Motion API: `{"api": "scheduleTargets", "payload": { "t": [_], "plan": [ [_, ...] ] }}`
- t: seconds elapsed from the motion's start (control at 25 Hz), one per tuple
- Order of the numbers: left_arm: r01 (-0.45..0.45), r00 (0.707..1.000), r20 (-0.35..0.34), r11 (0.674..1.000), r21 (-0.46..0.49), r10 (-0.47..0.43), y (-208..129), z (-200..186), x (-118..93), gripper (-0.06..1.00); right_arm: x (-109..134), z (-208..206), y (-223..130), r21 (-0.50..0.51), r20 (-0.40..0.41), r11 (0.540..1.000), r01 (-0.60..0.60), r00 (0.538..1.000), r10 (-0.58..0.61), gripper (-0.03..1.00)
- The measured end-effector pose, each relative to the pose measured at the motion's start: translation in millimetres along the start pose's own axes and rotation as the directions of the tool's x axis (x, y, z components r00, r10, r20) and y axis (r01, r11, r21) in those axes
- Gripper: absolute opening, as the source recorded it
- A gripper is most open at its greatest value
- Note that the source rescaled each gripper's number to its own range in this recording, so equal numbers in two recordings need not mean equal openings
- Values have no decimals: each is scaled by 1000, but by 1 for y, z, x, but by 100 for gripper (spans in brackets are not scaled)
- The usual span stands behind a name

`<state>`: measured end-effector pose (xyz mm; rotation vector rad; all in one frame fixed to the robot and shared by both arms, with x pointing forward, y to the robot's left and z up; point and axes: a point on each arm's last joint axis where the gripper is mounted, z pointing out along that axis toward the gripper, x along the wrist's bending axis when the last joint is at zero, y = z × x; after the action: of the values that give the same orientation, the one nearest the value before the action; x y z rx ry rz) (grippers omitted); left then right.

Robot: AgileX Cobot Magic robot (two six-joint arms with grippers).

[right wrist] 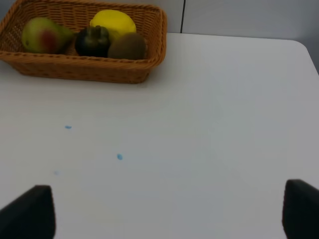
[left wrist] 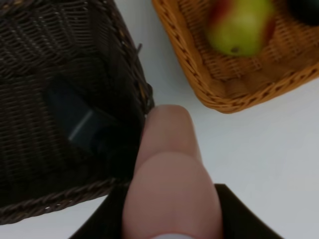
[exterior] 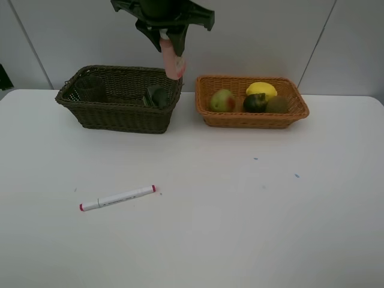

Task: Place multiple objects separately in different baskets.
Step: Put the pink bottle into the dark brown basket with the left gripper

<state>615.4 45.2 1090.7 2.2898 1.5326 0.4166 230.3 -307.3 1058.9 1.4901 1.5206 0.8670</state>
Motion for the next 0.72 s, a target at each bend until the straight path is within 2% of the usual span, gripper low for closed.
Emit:
{"api": "scheduleTargets", "payload": {
  "t": [0.52, 0.72],
  "plan": [
    [187, 976, -111, 982, -10, -187, 8, 7, 81, 40, 0, 0, 0, 0, 0, 1000, 0, 1000, 0, 100],
    [226, 965, -132, 974, -7, -225, 7, 11, 100, 40, 0, 0, 0, 0, 0, 1000, 0, 1000, 0, 100]
  ]
}}
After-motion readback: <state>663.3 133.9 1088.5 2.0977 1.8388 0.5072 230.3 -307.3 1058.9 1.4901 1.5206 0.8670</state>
